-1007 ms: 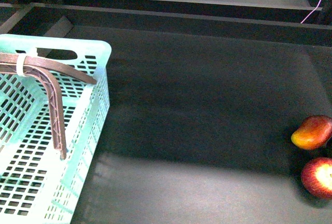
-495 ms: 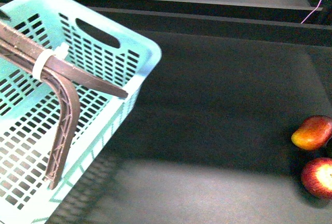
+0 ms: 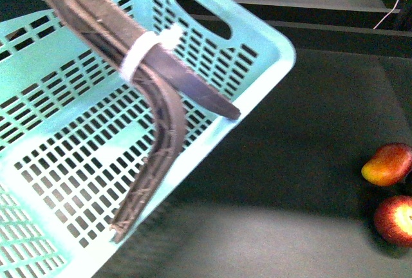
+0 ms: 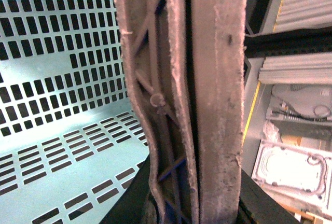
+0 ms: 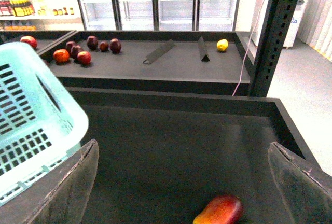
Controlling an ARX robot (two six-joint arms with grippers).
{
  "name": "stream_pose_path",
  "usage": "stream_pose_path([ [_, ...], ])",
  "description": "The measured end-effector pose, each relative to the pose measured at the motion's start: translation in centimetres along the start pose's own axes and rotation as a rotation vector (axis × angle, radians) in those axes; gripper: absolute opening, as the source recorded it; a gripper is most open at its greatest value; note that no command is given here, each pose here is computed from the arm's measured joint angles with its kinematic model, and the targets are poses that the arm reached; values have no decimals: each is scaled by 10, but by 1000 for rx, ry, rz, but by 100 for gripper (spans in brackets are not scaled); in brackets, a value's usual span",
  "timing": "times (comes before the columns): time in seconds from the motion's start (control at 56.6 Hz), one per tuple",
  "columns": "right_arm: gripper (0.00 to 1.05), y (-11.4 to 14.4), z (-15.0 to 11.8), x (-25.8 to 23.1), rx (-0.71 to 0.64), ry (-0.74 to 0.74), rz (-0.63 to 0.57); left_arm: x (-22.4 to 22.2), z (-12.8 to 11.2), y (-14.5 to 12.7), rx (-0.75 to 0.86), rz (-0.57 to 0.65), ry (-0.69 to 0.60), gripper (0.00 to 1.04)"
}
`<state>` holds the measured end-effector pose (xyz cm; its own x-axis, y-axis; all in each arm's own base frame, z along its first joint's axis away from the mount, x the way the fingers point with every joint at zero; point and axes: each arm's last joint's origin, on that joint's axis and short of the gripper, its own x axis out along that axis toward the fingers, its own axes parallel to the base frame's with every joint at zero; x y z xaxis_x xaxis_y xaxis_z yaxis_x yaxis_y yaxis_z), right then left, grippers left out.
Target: Pick apple with right arm and hold basket with left
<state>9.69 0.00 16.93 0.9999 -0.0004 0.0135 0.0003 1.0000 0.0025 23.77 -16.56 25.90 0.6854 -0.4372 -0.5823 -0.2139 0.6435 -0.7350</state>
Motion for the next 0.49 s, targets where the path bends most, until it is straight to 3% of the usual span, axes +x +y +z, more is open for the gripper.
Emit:
stream_pose_path([
  [0.124,96,0,0,0,0,0,-1,8,-22,-20,34,-37,73,19],
  [0.495,96,0,0,0,0,0,-1,17,-29,-33,54,-61,82,19],
])
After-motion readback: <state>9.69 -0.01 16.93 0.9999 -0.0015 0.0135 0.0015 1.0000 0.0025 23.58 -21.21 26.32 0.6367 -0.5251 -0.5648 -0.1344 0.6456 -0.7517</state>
